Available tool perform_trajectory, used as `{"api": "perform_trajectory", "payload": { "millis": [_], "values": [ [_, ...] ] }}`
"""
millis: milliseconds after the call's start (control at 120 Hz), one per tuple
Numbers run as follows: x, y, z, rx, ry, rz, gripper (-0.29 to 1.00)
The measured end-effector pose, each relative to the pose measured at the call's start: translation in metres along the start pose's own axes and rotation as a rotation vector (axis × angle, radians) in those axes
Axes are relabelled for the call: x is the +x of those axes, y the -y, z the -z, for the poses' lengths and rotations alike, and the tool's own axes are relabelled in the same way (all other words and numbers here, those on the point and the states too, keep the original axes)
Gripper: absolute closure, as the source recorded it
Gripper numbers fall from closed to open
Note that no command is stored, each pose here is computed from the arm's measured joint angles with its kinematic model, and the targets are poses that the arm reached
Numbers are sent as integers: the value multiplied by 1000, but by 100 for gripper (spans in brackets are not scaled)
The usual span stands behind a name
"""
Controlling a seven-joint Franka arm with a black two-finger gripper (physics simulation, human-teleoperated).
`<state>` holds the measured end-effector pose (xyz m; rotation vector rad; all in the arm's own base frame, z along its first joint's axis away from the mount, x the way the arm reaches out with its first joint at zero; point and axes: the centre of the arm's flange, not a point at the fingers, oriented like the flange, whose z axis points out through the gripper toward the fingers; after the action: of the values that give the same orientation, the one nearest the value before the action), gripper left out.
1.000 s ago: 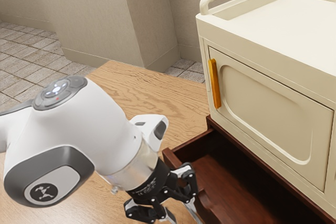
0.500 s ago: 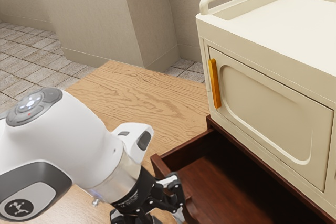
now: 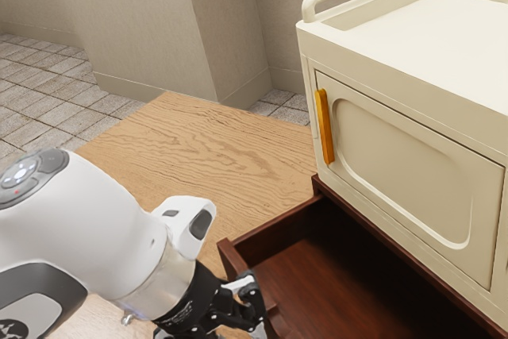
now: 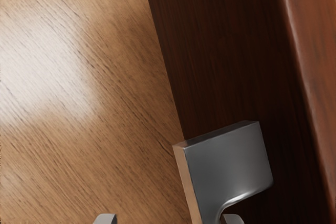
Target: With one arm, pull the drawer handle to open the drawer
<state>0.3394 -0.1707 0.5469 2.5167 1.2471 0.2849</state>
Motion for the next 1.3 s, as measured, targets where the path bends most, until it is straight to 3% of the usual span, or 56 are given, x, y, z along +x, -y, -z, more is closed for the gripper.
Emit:
{"api": "perform_trajectory", "payload": {
  "millis": [617,883,1083,1167,1300],
  "values": [
    [2,4,9,-23,-61,-55,48],
    [-14,-2,47,-61,-121,-123,47],
    [99,-115,194,-72,-184,225,22],
    [174,-88,227,8,-237,446,15],
    [232,-55,191,212,-240,606,8]
  ]
}}
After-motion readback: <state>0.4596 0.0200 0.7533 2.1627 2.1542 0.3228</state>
